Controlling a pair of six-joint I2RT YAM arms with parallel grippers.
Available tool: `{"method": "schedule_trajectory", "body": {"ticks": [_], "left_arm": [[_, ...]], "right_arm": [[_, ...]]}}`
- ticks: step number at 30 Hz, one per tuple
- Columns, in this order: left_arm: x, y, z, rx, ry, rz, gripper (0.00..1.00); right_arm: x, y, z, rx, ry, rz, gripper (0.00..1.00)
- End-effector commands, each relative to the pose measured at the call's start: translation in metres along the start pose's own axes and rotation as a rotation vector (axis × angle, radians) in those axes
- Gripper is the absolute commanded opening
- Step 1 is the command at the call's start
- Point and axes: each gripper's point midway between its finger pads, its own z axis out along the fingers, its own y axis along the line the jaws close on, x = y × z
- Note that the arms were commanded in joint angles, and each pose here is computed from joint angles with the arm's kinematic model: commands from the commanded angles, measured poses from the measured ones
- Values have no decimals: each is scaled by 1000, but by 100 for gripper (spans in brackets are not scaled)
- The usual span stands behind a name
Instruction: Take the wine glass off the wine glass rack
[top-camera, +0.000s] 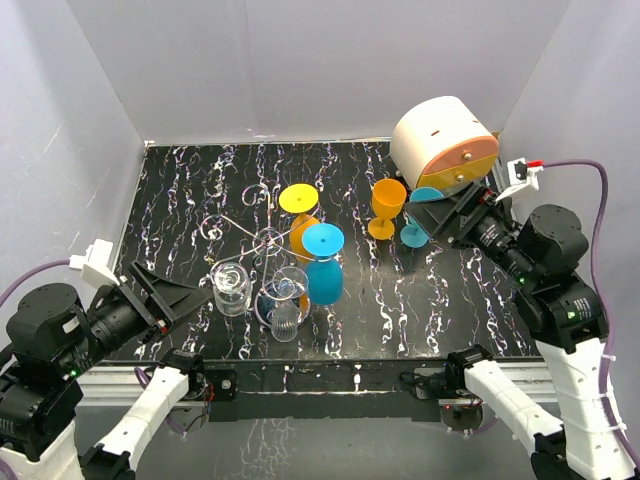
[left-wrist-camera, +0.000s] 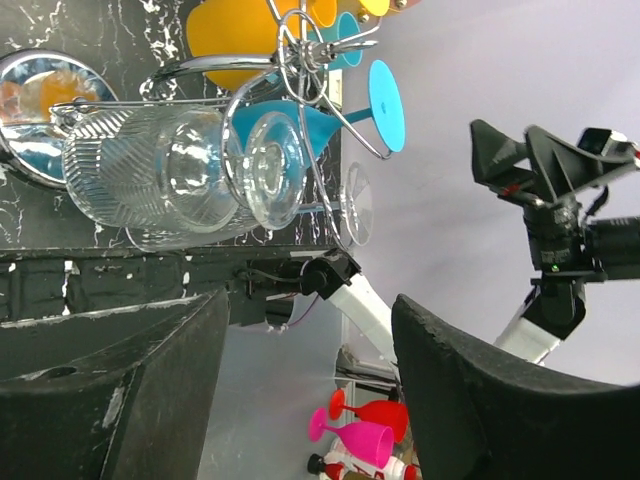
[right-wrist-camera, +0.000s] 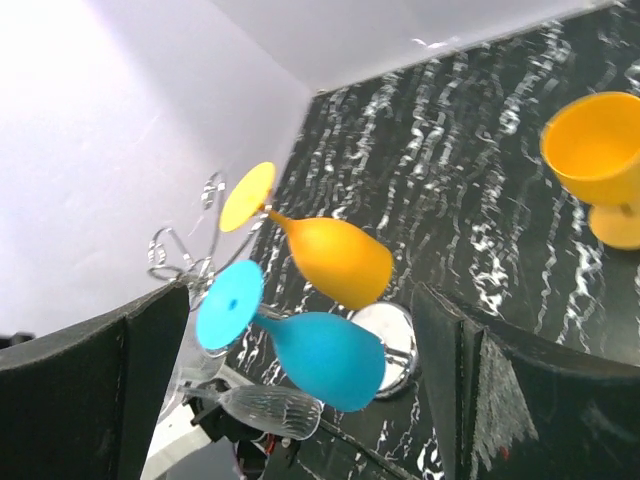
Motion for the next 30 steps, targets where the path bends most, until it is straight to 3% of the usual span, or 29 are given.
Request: {"method": "schedule_trajectory", "body": {"ticks": [1, 4, 11, 17, 24, 30], "left_arm": [[-1, 10, -2, -50, -19, -7, 66], [-9, 15, 5, -63, -54, -6, 69], [-35, 14, 16, -88, -149, 22, 80], [-59, -6, 30, -74, -176, 100, 83], [-109, -46, 55, -61, -219, 305, 87], [-153, -51, 121, -119, -195, 406, 91]], "right_arm": [[-3, 40, 8, -223, 49, -126, 93], [6, 57, 10, -320, 156, -196, 93], [-7, 91, 0, -474, 177, -368, 98], [-14, 86, 25, -423, 222, -339, 98], [-1, 70, 64, -404, 305, -244, 98], [10, 62, 78, -392, 355, -209, 98]]}}
